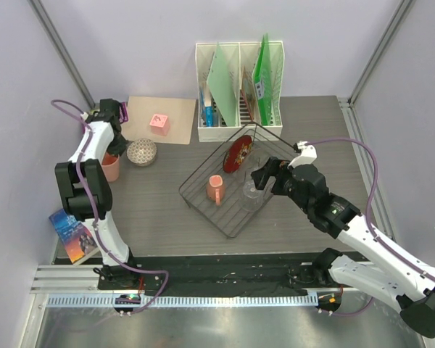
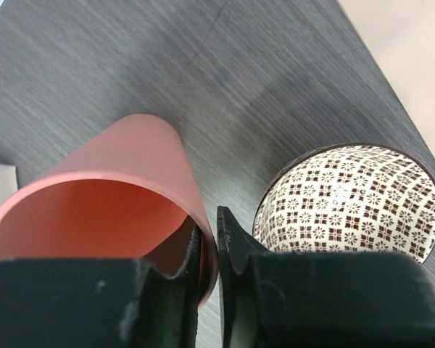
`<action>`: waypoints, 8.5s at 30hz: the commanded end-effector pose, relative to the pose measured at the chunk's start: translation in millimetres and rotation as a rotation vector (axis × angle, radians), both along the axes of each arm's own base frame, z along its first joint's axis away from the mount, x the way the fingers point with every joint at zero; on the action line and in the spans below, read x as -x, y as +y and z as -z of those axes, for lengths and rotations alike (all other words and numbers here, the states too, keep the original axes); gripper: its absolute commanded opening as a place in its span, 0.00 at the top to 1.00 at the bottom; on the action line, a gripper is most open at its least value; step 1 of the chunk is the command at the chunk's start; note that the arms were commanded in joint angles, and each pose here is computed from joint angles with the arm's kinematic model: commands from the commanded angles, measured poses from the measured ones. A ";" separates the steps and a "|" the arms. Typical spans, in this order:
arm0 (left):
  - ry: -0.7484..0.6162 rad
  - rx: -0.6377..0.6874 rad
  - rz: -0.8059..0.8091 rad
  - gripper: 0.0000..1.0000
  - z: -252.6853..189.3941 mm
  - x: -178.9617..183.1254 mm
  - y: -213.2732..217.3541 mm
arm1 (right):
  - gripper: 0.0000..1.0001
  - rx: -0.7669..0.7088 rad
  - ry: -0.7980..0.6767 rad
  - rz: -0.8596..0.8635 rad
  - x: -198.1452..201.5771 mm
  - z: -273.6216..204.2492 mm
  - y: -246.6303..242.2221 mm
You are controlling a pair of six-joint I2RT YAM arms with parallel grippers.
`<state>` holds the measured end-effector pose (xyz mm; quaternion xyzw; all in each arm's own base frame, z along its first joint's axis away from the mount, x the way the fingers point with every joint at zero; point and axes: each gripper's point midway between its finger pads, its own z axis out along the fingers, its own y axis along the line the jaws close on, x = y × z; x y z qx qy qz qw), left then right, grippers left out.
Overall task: Unload the mixed dishes from the dish rack
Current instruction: Place the cup at the center of the board, then pick up the cup from the dish rack, then place the cup at the center of the board, then pick up the cup from the dish rack.
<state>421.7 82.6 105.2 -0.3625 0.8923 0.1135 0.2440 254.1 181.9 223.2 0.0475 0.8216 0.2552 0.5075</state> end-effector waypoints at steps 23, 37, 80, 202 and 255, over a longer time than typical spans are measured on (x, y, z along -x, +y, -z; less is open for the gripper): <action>-0.260 -0.059 -0.052 0.31 -118.4 23.7 8.6 | 0.03 0.007 -0.036 -0.024 -9.2 -9.6 9.4; -0.634 0.015 0.130 0.23 -209.1 80.5 -85.2 | 0.04 0.150 -0.068 -0.391 -3.9 -14.9 98.0; -0.695 0.187 0.390 0.06 -152.5 174.4 -146.1 | 0.69 0.401 0.130 -0.301 -50.7 105.0 162.9; -0.018 0.195 0.245 1.00 41.3 53.1 -98.7 | 0.01 0.019 0.027 -0.019 -29.6 22.1 15.3; -0.598 0.237 0.645 0.14 -127.6 179.7 -216.7 | 0.46 0.458 0.174 -0.116 -20.1 93.5 32.6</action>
